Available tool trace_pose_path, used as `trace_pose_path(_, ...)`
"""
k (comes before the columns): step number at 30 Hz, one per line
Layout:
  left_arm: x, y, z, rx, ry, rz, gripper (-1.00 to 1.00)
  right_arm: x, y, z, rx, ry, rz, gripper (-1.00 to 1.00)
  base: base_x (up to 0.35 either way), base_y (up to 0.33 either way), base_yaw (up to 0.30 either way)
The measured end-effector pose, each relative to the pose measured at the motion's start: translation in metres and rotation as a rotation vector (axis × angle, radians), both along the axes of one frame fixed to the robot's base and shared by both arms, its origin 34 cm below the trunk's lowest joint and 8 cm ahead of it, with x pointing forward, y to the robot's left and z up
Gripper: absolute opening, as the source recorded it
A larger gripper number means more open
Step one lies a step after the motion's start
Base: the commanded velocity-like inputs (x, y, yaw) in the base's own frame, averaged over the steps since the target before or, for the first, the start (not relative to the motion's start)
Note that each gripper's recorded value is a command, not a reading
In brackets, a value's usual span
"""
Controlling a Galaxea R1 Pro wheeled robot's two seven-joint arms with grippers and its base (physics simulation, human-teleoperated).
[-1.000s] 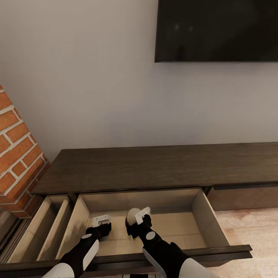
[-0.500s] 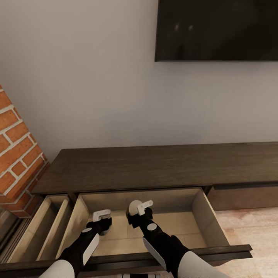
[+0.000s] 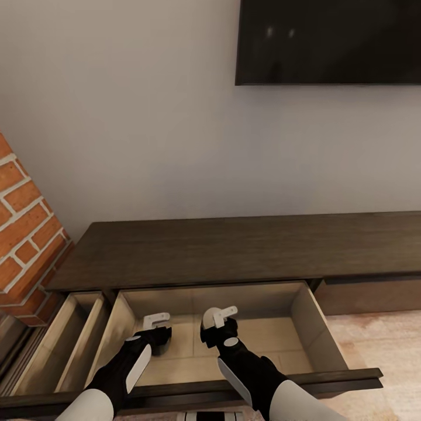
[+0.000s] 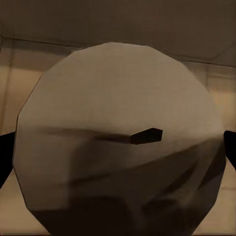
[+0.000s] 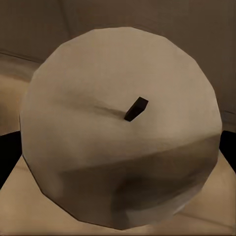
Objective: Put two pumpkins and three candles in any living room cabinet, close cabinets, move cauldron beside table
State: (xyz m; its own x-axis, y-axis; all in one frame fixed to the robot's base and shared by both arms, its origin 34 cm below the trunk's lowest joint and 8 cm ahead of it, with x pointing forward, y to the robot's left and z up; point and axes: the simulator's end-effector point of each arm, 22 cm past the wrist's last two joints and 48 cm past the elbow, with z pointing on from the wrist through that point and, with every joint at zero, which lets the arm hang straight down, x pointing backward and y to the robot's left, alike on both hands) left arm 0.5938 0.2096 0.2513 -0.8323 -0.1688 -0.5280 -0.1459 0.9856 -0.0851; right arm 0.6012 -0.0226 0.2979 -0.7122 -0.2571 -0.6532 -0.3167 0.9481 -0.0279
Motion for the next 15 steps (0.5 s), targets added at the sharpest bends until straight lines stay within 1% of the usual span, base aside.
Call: trace_pose_path(15,-0.007,0.0,-0.012,0.0,0.025,0.0,-1.0,-0.005,0.0,-0.012,-0.001,0.023,0.001,-1.0,0.0,0.0,0.0)
